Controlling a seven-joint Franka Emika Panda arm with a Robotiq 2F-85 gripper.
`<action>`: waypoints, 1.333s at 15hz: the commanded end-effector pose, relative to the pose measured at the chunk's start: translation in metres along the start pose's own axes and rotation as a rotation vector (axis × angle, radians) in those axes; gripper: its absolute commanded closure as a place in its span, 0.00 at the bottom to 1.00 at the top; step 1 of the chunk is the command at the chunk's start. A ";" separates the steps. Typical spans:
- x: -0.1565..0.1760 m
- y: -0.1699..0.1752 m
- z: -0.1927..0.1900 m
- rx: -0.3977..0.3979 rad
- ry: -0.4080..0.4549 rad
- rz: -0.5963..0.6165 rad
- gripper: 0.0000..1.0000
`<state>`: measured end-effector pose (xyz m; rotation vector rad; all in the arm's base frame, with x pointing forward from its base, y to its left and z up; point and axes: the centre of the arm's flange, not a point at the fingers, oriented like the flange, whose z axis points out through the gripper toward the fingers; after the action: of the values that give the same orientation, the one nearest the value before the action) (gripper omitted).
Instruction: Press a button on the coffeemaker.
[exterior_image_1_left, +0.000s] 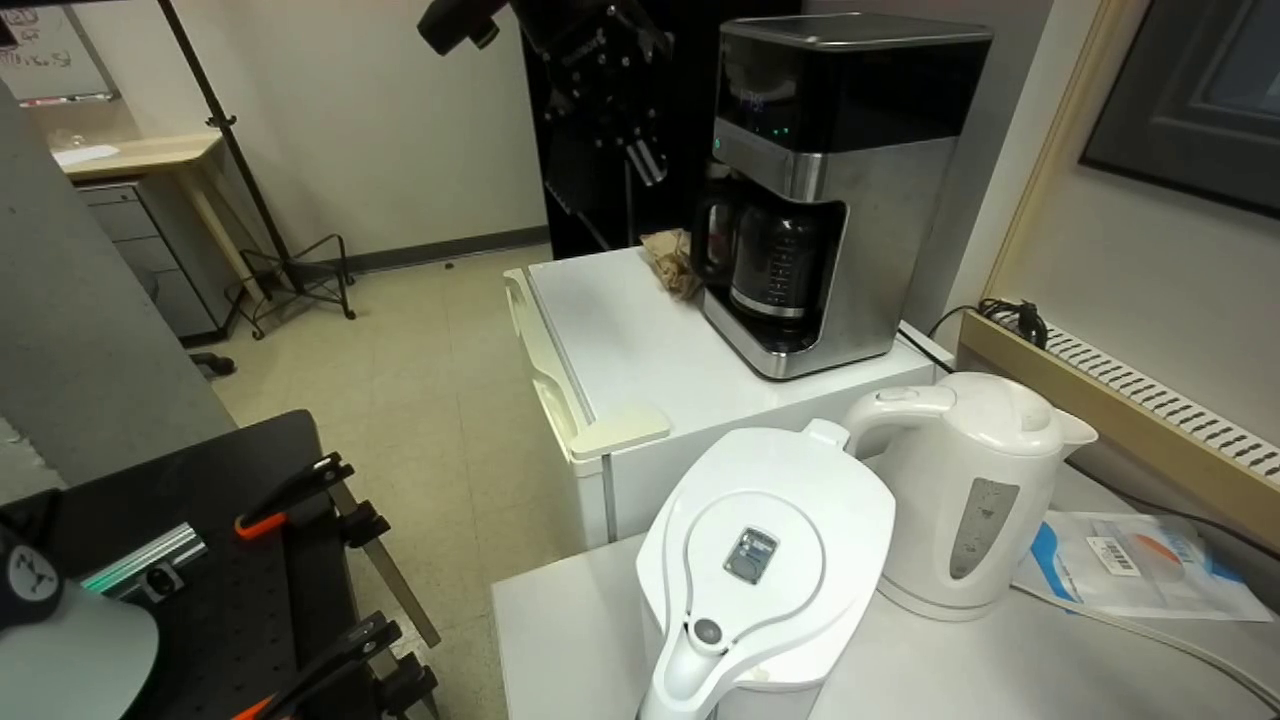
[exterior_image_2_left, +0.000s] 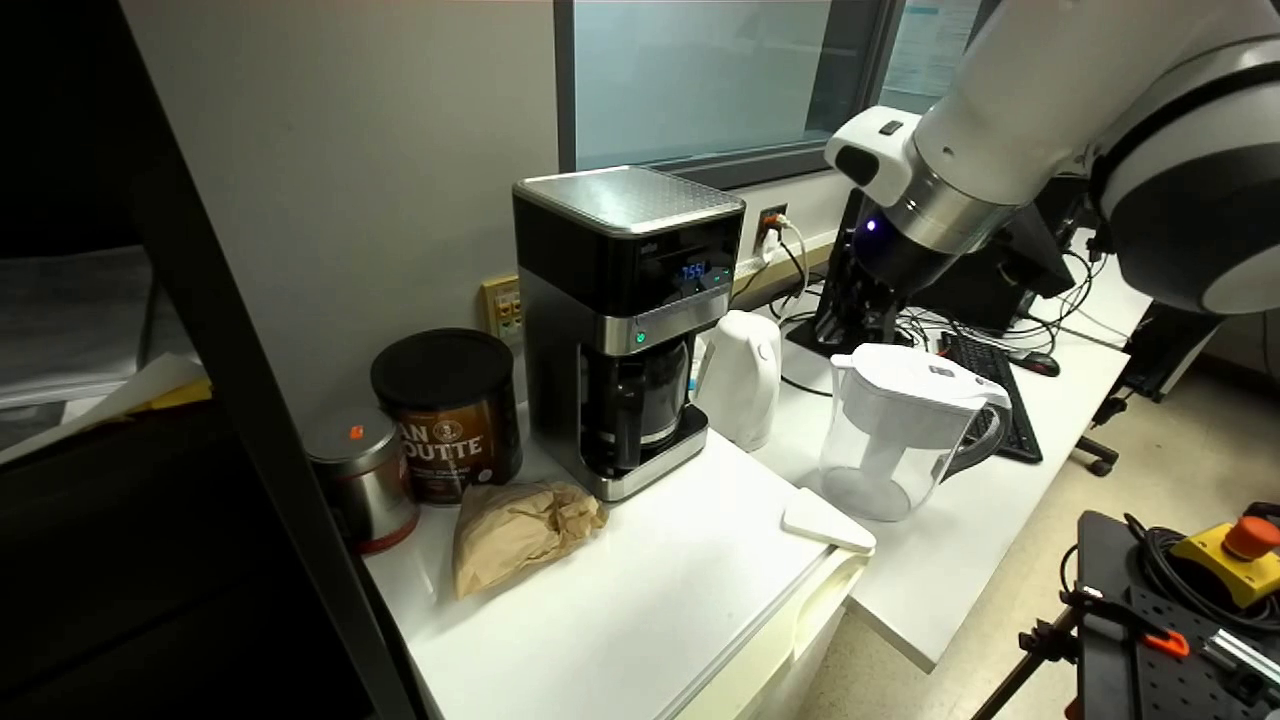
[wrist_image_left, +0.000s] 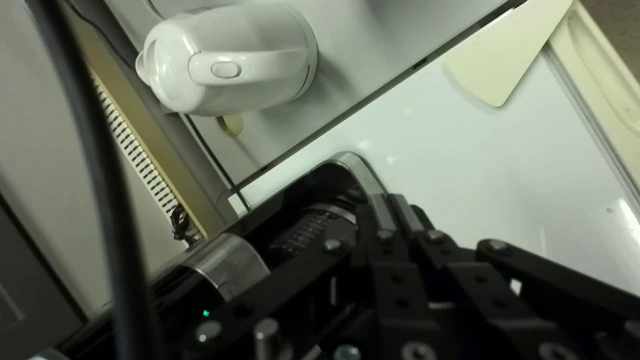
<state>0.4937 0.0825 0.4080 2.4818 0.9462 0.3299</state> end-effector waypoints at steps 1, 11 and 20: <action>0.000 -0.002 0.010 -0.088 0.107 -0.020 1.00; 0.020 0.006 0.036 -0.267 0.190 0.012 1.00; 0.048 0.011 0.057 -0.313 0.233 0.063 1.00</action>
<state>0.5391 0.0823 0.3750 2.2309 0.8446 0.6973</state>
